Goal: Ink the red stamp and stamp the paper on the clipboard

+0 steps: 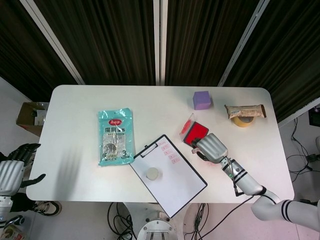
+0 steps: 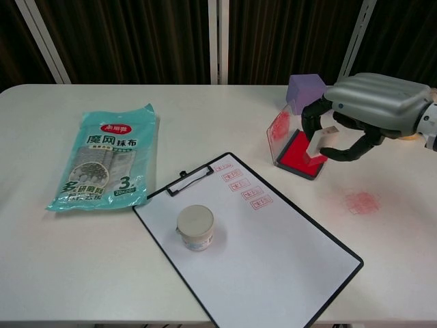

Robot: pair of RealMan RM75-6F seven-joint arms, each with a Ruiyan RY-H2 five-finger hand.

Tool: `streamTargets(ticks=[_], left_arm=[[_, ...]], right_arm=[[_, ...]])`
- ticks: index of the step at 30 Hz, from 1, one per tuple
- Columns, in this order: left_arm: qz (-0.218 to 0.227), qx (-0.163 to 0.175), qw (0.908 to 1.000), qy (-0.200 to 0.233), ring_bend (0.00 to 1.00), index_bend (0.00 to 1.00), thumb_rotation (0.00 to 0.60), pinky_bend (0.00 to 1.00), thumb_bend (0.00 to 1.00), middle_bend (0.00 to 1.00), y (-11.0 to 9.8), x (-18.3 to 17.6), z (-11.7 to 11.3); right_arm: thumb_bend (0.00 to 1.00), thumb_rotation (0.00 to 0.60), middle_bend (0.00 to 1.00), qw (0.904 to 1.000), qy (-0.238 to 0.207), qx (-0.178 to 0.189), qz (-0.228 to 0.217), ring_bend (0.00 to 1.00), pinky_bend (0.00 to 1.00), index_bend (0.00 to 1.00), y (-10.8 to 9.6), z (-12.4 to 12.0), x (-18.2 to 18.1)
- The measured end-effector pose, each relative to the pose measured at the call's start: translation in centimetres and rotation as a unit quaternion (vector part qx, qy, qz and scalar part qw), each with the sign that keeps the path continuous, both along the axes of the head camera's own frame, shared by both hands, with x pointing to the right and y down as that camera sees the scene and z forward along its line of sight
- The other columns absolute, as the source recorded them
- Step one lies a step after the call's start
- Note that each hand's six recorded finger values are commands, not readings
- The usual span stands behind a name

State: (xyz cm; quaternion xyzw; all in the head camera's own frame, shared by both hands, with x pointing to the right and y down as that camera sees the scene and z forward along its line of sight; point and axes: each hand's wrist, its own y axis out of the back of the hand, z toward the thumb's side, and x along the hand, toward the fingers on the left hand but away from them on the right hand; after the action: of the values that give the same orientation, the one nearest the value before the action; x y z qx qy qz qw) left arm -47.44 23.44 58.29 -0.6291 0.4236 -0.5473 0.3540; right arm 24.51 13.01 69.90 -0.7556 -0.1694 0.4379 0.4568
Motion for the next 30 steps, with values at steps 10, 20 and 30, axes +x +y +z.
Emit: streamTargets(ticks=[10, 20, 30], left_arm=[[0.007, -0.003, 1.0, 0.002, 0.13, 0.17, 0.6, 0.24, 0.0, 0.16, -0.2, 0.6, 0.3], [0.007, -0.004, 1.0, 0.0, 0.13, 0.17, 0.6, 0.24, 0.0, 0.16, -0.2, 0.7, 0.3], [0.006, -0.001, 1.0, 0.001, 0.13, 0.17, 0.6, 0.24, 0.0, 0.16, -0.4, 0.6, 0.2]], right_arm=[[0.46, 0.6, 0.91, 0.9971, 0.048, -0.036, 0.047, 0.87, 1.0, 1.0, 2.4, 2.3, 7.0], [0.45, 0.6, 0.91, 0.9965, 0.05, -0.042, 0.053, 0.87, 1.0, 1.0, 3.7, 3.6, 8.1], [0.44, 0.6, 0.91, 0.9974, 0.042, -0.038, 0.043, 0.87, 1.0, 1.0, 4.1, 4.3, 7.1]])
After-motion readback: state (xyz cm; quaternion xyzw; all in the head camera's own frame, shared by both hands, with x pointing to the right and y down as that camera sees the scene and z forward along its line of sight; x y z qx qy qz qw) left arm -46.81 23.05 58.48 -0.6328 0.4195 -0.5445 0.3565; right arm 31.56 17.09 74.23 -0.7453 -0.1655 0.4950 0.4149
